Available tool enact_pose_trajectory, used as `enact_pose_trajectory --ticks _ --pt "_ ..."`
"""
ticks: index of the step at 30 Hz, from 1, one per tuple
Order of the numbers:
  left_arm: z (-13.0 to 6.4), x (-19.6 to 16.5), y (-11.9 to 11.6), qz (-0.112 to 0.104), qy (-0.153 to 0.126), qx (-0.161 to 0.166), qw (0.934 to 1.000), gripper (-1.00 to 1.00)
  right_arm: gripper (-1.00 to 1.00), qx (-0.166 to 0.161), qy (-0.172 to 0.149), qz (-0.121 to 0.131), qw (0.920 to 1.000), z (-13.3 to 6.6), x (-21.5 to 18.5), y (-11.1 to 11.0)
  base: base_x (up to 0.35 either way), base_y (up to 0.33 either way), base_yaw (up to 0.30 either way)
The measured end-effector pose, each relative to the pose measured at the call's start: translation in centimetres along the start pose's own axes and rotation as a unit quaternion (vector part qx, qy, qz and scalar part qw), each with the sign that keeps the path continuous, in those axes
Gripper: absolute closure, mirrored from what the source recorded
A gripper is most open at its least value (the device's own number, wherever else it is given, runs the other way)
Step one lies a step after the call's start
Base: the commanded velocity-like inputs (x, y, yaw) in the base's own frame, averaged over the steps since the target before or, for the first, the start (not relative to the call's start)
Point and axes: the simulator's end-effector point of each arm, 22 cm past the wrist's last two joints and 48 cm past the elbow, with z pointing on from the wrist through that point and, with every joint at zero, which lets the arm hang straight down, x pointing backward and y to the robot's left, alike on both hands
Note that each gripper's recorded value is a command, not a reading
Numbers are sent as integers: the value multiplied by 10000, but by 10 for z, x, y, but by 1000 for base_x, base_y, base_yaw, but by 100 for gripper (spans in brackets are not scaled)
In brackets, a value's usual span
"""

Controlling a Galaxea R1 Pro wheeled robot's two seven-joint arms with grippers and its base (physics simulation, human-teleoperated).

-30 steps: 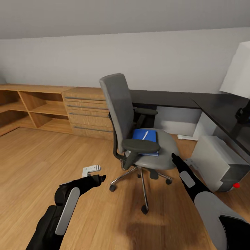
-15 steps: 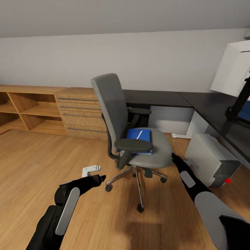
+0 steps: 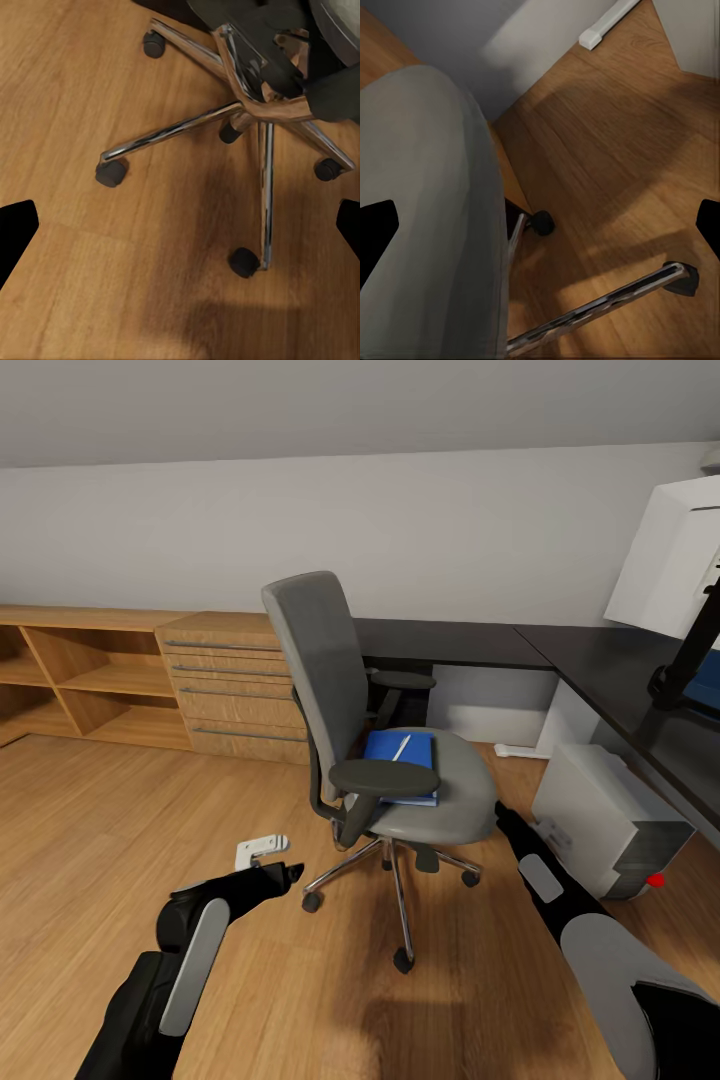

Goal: In the bedroom, organize the workspace by keeping the computer under the desk, ensuring the monitor is on the desk, placing the keyboard on the desk next to the monitor, placing the mouse on the desk next to the keyboard, moving the folder from the swivel chair onto the desk next to the mouse, stacking the notebook on top of the folder with the pen on top of the notebook, and positioning the swivel chair next to the desk.

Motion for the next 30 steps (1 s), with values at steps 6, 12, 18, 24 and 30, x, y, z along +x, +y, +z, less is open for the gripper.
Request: enact_pose_trajectory --ticks 6,12,18,24,30 --pt "0 -1 3 -48 -10 -28 10000 -100 -100 -3 4 5 10000 0 1 1 0 0 0" --pt "0 0 2 -12 1 -23 10000 -100 -100 30 -10 -32 10000 -2 1 -7 0 0 0" --pt "0 0 2 -5 2 -24 10000 -100 -100 40 -13 -41 10000 -2 0 -9 0 0 0" --pt "0 0 2 -4 2 -22 10000 -100 -100 43 -12 -43 10000 -2 0 -10 1 0 0" --pt "1 1 2 -8 16 -22 10000 -100 -100 44 -23 -20 10000 -2 -1 -10 54 0 0"
